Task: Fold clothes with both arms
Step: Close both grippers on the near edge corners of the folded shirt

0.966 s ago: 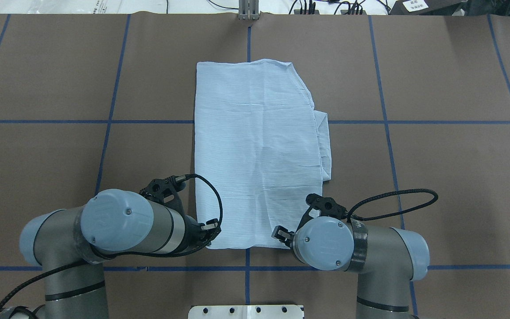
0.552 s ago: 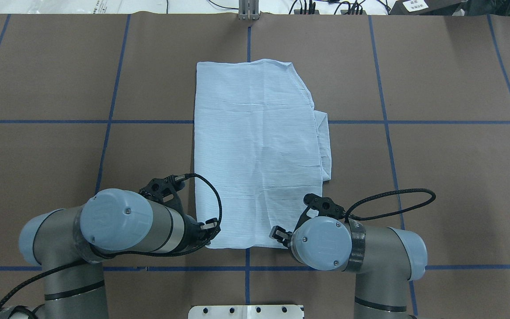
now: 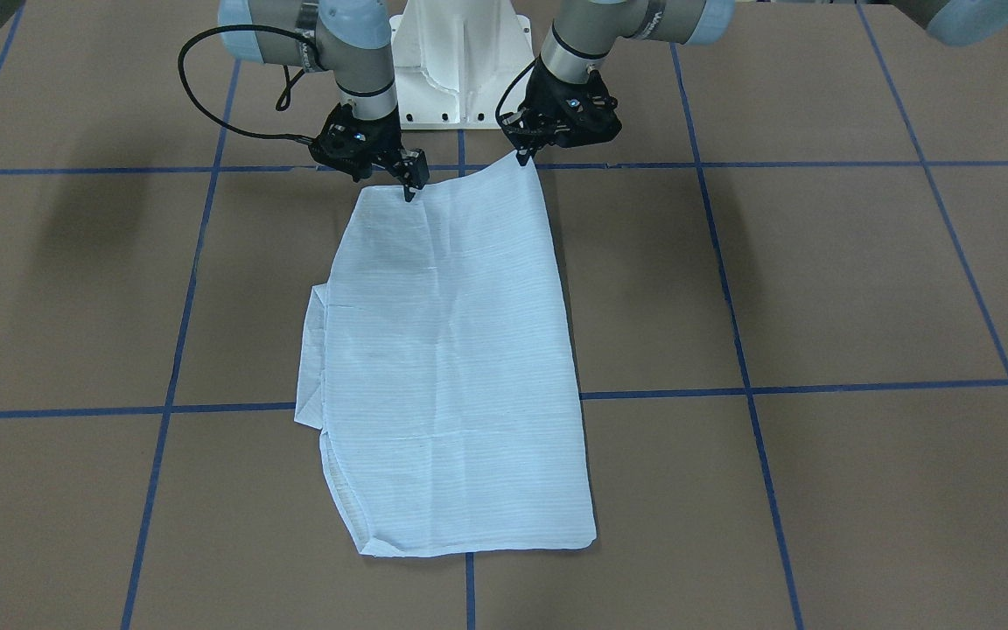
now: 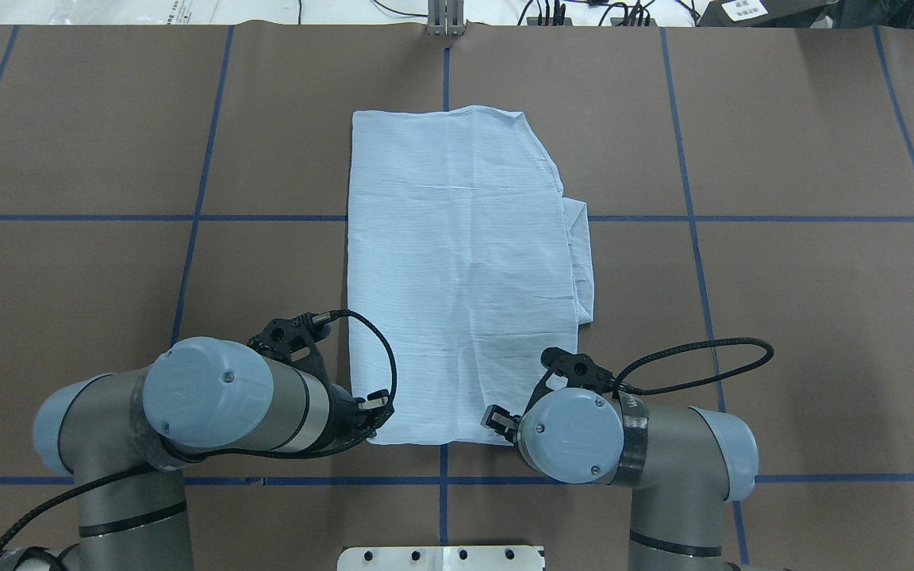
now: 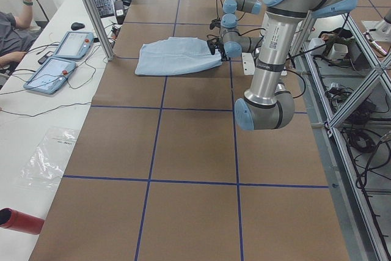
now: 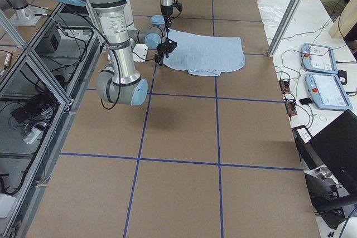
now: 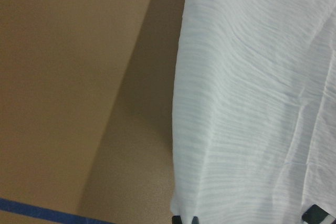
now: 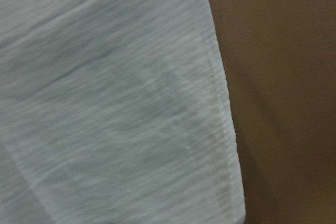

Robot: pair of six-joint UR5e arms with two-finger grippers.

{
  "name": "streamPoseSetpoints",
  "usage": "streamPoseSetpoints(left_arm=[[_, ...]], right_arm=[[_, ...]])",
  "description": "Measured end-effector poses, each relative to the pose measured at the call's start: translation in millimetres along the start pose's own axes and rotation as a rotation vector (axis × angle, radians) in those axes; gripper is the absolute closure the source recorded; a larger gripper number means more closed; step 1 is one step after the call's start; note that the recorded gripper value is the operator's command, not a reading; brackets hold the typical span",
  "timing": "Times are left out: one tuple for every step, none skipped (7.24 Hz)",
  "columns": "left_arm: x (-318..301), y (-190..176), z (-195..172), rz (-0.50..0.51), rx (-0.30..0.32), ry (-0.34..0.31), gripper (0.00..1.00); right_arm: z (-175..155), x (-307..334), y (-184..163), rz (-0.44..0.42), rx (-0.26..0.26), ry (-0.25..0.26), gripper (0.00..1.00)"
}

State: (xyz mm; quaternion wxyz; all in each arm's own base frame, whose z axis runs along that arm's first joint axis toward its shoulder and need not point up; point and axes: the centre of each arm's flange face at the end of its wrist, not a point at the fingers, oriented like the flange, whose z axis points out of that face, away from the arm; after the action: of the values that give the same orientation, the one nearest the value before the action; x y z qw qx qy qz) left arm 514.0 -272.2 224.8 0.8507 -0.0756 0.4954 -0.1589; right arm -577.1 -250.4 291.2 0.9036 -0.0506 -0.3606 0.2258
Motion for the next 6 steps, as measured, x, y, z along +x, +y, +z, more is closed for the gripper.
streamPoseSetpoints(left_arm=[[0, 0, 0, 0.0, 0.0, 0.0, 1.0], [0, 0, 0, -0.001, 0.0, 0.0, 1.0], [0, 0, 0, -0.001, 0.0, -0.001, 1.0], [0, 0, 0, 0.0, 0.0, -0.001, 1.0], [-1, -1, 1, 0.004, 0.002, -0.003, 1.0], [-1, -2, 2, 0.007, 0.004, -0.005, 1.0]], right_arm=[[0, 0, 0, 0.002, 0.0, 0.0, 0.67], [0, 0, 0, 0.004, 0.0, -0.001, 0.88], [-2, -1, -1, 0.004, 0.0, -0.003, 1.0], [-4, -1, -2, 0.004, -0.001, -0.008, 1.0], [-7, -2, -3, 0.005, -0.002, -0.011, 1.0], [-13, -3, -5, 0.007, -0.004, -0.019, 1.0]])
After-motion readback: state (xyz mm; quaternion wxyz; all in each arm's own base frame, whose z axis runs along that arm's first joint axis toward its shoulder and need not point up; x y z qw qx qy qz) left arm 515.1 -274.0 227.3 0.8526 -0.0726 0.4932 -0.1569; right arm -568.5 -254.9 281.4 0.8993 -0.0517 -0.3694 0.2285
